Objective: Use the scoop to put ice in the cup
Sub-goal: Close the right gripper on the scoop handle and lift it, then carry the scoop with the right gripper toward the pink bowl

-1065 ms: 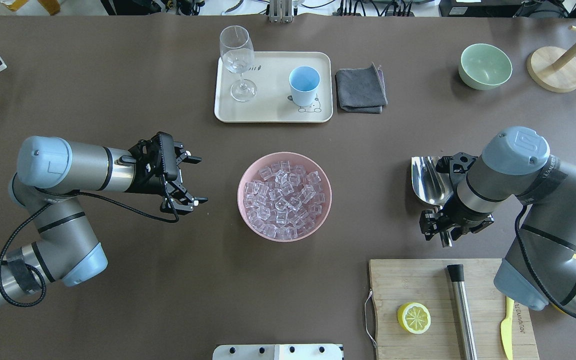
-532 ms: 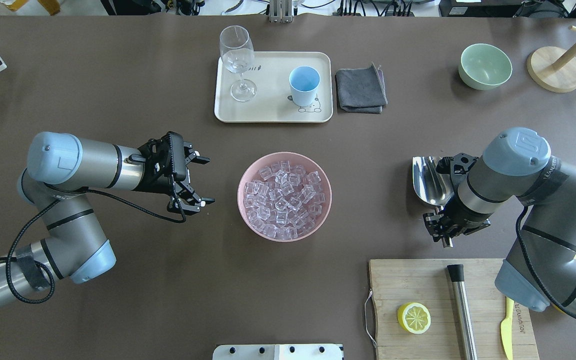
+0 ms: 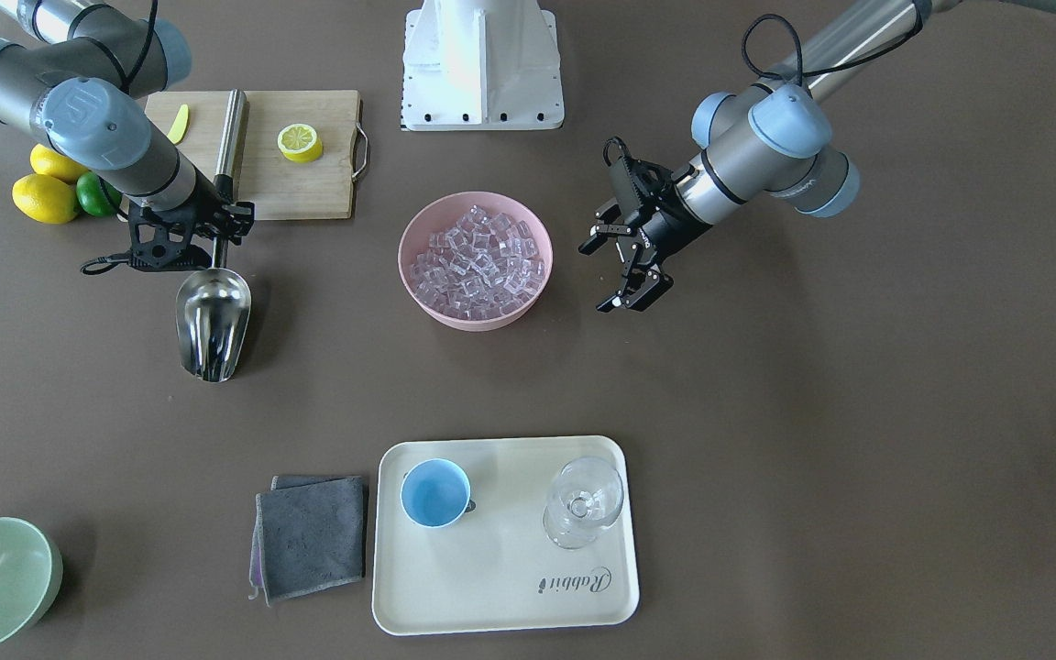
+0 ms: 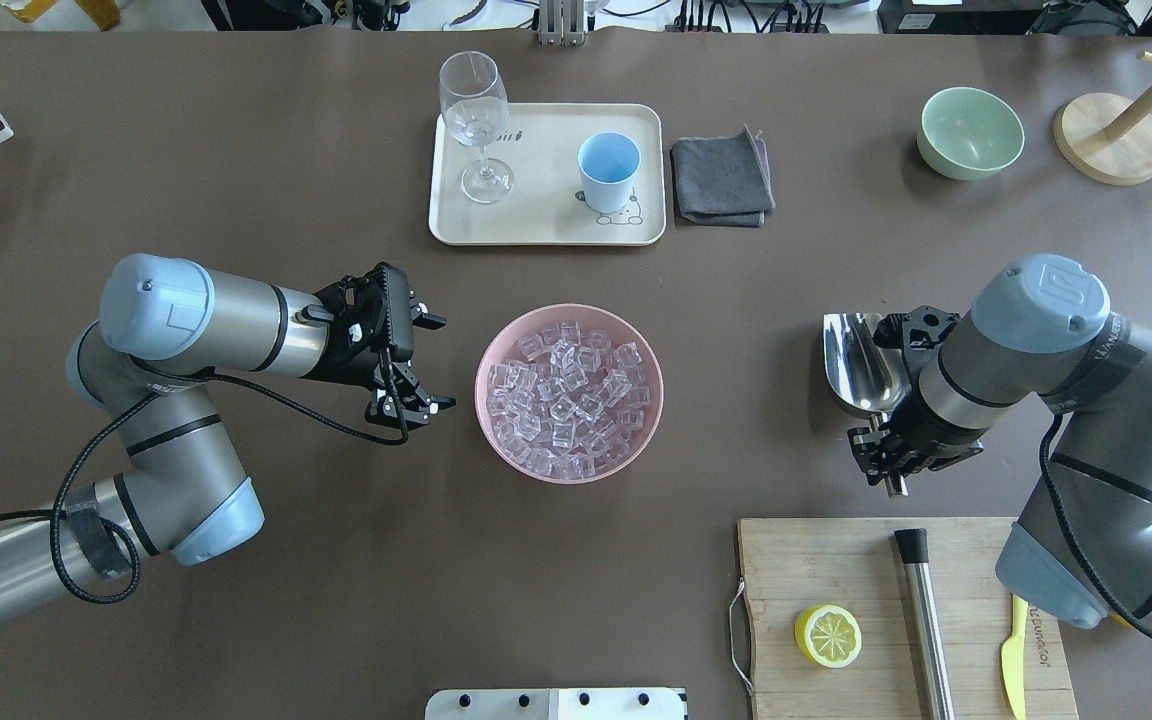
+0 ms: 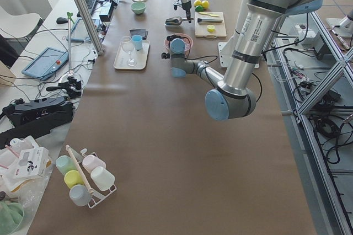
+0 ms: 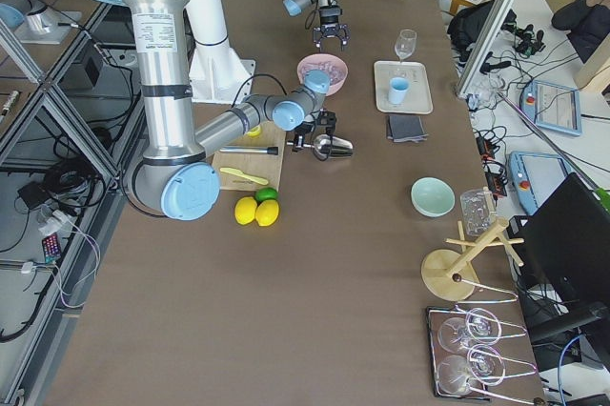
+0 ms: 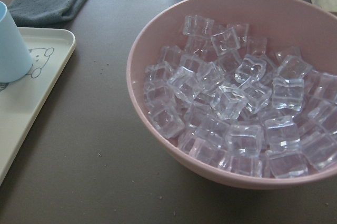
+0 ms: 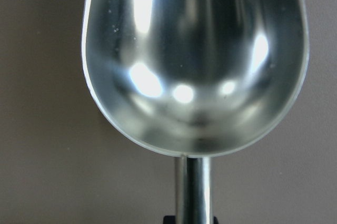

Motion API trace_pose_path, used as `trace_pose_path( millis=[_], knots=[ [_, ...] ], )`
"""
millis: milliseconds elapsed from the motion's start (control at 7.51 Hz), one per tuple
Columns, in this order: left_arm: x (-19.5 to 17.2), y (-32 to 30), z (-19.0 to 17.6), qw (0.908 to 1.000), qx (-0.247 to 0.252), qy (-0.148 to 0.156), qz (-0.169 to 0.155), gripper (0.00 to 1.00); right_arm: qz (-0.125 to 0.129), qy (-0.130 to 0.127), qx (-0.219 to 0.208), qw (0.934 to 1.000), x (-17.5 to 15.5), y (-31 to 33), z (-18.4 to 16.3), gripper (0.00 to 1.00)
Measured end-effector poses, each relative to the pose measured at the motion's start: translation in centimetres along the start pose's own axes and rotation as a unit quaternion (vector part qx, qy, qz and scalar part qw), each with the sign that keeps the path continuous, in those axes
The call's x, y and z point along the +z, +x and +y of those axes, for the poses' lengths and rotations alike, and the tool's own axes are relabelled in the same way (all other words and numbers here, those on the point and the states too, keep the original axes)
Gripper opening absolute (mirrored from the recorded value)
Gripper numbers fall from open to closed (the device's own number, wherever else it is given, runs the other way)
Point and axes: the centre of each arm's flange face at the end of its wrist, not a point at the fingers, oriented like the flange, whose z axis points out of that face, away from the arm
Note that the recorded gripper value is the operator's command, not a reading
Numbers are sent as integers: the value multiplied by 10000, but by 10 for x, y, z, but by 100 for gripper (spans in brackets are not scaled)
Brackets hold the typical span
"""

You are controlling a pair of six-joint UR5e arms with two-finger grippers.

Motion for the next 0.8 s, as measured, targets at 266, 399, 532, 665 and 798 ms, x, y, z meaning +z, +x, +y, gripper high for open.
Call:
trace_pose_path(
  millis=[266, 399, 532, 665, 798],
  knots=[
    [4, 1, -3, 9998, 205, -77, 26, 98, -88, 129, -375, 9992, -26, 3, 10, 0],
    [4, 2, -2, 9997, 241, -91, 34, 98, -46, 302, -515, 9982, -45, 6, 10, 0],
    [4, 3, 0, 9996, 253, -102, 36, 98, 163, 562, -559, 9967, -65, 5, 10, 0],
    [4, 3, 0, 9996, 259, -102, 39, 98, 382, 725, -742, 9939, -83, 7, 9, 0],
    [3, 4, -1, 9996, 264, -95, 43, 98, 568, 870, -1013, 9894, -99, 11, 6, 0]
  ],
)
